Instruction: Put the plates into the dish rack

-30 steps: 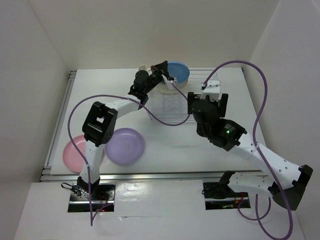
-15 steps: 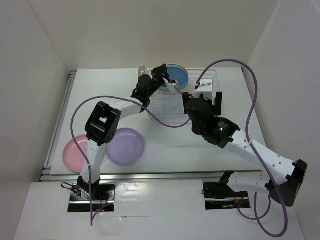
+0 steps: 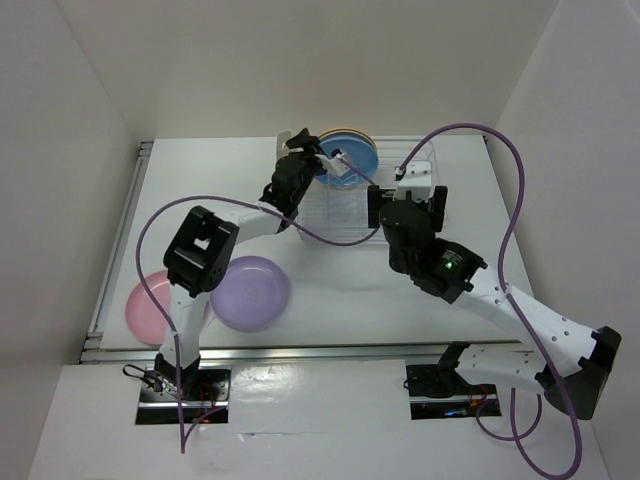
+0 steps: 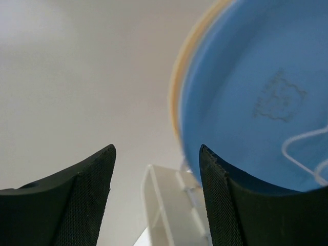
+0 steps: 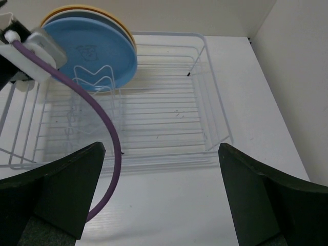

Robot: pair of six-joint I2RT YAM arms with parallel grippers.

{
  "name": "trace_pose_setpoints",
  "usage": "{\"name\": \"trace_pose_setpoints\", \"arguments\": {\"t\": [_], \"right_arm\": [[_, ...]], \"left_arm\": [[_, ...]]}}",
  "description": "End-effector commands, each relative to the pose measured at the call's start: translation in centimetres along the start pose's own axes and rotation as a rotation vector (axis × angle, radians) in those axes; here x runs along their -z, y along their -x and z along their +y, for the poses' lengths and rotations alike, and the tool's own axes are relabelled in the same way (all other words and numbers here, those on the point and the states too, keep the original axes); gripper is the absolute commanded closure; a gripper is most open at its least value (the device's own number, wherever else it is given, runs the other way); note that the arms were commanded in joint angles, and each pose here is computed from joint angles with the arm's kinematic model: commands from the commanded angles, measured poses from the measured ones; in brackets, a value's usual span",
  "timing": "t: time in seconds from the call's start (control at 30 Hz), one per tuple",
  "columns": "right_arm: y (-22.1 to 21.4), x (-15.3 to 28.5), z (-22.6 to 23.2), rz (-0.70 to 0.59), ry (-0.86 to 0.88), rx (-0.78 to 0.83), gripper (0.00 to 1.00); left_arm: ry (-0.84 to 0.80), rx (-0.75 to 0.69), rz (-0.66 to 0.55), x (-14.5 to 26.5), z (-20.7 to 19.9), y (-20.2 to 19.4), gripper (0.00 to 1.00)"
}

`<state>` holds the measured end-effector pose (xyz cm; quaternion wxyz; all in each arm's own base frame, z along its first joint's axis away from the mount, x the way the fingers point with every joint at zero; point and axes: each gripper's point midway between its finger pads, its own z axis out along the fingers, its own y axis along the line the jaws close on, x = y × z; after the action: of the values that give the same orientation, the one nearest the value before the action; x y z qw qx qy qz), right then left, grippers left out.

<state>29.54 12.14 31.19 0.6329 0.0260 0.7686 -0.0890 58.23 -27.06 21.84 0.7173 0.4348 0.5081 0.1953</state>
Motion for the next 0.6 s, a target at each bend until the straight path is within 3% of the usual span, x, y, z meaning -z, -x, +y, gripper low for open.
{"name": "trace_pose_setpoints", "arguments": {"t": [0.0, 0.13, 0.23, 0.3, 0.33, 0.4, 0.57], "right_arm": [[1.6, 0.1, 0.7, -0.059, 0.044, -0.083, 0.0], [0.8, -0.2, 1.3, -0.085, 0.08, -0.056, 0.0], [1.5, -0.4, 1.3, -0.136, 0.095, -0.029, 0.0], [1.7, -0.5, 1.5, -0.157, 0.104, -0.01, 0.0], [1.9, -0.6, 1.8, -0.176, 0.116, 0.002, 0.0], [1.7, -0.7, 2.2, -0.185, 0.133, 0.008, 0.0], [1.2, -0.8, 2.4, -0.172, 0.134, 0.009, 0.0]], "left_arm": [[0.298, 0.095, -0.021, 2.3, 10.8, 5.9, 0.27], [0.313, 0.254, 0.092, 5.1, 15.2, 8.8, 0.25], [0.249, 0.356, 0.291, 8.7, 15.1, 7.2, 0.27], [0.211, 0.4, 0.437, 11.5, 13.5, 4.4, 0.27], [0.195, 0.423, 0.447, 13.3, 13.9, 4.7, 0.27], [0.117, 0.456, 0.542, 16.0, 11.1, 1.7, 0.27], [-0.085, 0.587, 0.941, 23.7, 7.0, -6.9, 0.27]]}}
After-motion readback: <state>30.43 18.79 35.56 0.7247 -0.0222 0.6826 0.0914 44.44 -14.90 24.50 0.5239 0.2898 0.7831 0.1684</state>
